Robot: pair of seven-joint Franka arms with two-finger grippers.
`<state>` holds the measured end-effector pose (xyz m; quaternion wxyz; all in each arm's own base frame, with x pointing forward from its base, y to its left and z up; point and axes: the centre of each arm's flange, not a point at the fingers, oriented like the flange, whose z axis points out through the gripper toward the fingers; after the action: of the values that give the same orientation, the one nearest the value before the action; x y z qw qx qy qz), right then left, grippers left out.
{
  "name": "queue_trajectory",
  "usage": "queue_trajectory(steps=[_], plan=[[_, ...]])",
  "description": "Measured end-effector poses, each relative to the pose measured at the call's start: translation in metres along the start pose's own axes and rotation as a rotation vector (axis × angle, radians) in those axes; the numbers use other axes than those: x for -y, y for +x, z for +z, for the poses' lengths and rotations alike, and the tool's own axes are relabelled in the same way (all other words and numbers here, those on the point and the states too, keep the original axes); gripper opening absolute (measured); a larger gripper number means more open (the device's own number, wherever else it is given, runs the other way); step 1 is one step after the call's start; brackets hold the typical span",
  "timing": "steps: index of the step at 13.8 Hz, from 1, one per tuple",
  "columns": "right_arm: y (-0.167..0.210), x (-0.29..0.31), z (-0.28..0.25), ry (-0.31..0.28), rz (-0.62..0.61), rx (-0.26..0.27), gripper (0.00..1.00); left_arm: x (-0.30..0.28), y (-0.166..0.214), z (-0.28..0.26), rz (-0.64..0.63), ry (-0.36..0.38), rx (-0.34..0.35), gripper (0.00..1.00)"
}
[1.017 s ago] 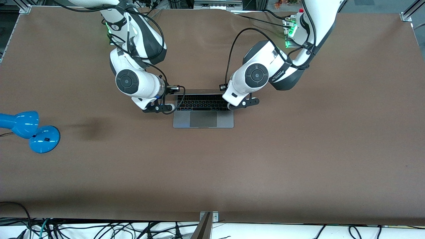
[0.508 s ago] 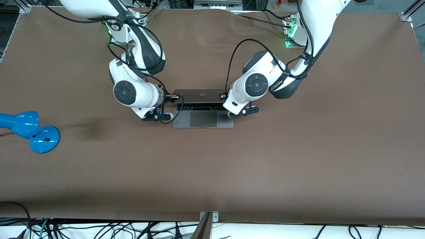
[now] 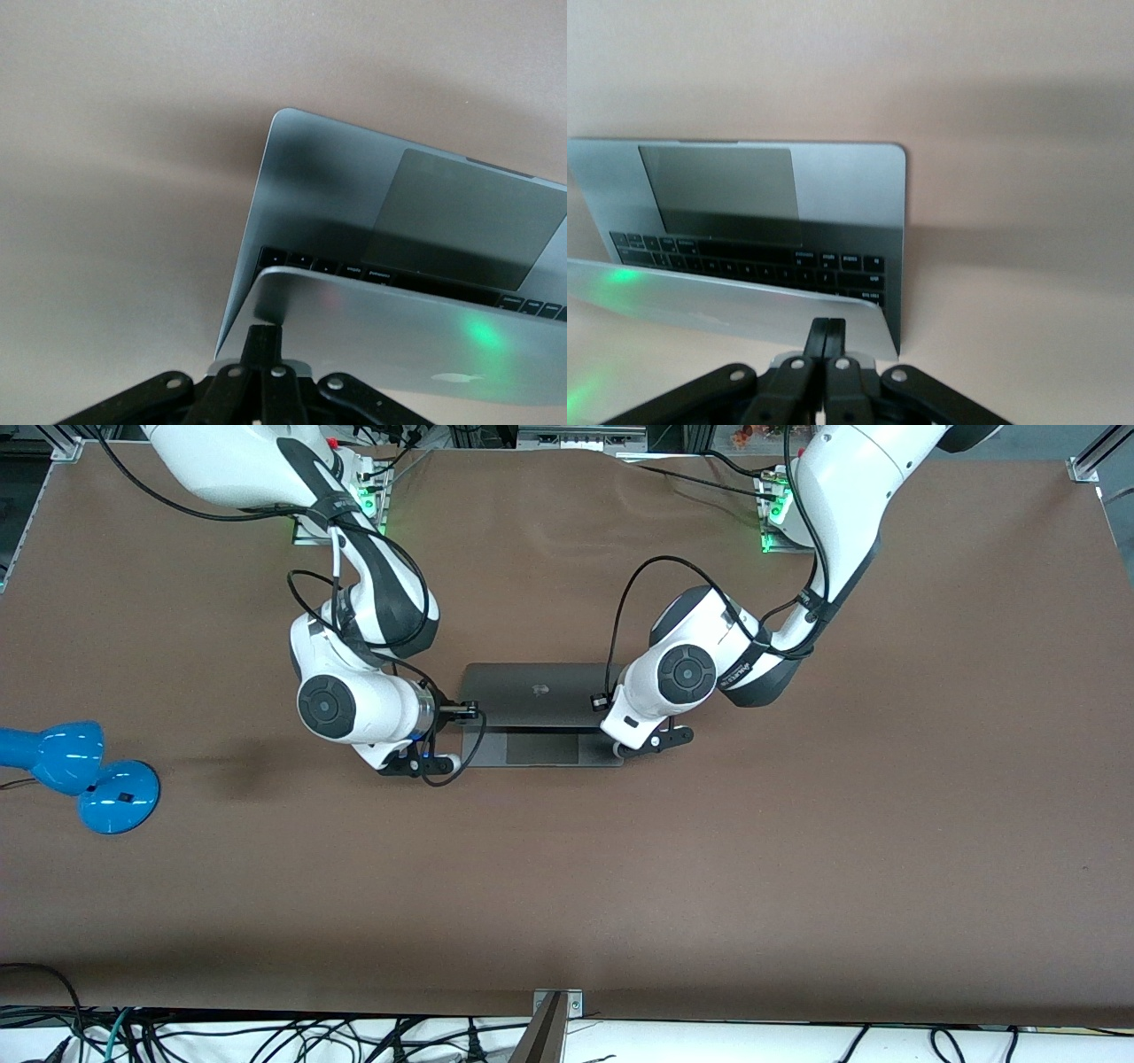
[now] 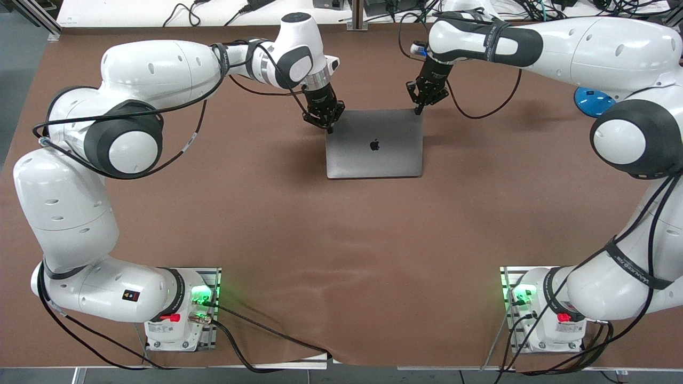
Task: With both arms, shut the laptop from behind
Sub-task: 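Push the screen down toward the keyboard with both grippers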
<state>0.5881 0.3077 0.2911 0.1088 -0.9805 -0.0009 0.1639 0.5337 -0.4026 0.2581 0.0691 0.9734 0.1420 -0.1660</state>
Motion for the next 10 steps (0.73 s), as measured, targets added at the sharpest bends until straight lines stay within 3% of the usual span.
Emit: queue_trajectory(steps=[4,10], plan=[[0.019,-0.003,0.020,0.010,0.010,0.016,0.05,-0.001,0.004,0.006,0.000,-0.009,-0.006,0.01],[0.036,-0.005,0.035,0.033,0.016,-0.014,0.05,0.000,0.010,0.015,-0.001,-0.015,-0.014,0.01]])
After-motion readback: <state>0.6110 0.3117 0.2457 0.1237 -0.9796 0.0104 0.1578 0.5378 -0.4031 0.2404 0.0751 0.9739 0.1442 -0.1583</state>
